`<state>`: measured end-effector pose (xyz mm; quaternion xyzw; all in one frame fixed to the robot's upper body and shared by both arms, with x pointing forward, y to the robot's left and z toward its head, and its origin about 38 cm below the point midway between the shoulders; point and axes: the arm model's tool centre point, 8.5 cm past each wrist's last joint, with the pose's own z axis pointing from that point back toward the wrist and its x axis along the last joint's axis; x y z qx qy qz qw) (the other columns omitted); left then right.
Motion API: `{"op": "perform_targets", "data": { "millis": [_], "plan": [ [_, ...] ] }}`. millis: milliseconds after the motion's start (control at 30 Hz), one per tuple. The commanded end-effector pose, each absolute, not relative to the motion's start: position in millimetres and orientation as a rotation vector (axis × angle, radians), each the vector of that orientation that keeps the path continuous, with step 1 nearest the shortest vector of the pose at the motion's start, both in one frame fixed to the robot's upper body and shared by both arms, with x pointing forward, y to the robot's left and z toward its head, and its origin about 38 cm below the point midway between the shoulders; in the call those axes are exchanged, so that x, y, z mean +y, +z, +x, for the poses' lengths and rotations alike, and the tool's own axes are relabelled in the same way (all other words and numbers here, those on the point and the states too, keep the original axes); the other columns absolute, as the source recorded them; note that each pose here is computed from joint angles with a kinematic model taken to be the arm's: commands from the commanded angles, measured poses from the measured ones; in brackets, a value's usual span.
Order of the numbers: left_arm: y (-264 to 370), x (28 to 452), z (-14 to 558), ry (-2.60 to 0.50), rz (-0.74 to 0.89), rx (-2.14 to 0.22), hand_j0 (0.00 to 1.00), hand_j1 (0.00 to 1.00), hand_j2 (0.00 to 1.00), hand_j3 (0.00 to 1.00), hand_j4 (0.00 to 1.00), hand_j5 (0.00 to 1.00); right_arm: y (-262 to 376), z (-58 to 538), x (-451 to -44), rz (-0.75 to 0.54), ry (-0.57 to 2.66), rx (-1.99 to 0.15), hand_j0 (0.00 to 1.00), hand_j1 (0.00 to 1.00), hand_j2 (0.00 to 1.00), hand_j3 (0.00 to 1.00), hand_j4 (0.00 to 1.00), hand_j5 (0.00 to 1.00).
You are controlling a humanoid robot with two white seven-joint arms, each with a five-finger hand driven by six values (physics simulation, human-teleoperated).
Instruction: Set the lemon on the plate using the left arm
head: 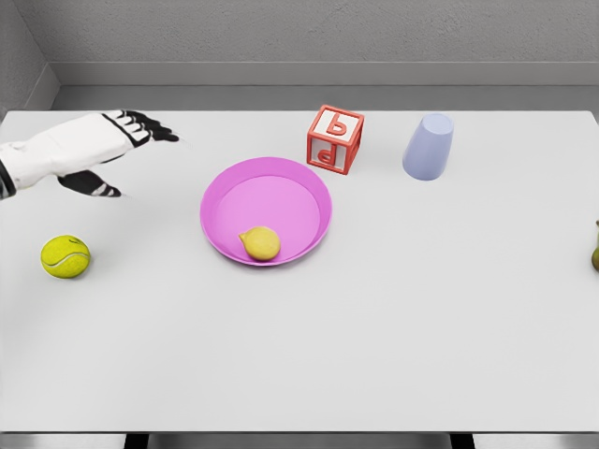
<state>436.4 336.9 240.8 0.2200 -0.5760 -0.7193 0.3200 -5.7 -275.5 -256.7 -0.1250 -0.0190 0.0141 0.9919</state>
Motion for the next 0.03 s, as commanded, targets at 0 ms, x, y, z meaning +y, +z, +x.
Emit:
{"op": "perform_targets", "data": {
  "millis": [0],
  "plan": [
    [245.0,349.4,437.5,-1.858,0.592,-1.507,1.00,1.00,1.00,1.00,1.00,1.00,-256.7,-5.7,-275.5,-0.251,0.028,-0.038,1.00,1.00,1.00,1.00,1.00,1.00]
  ]
}}
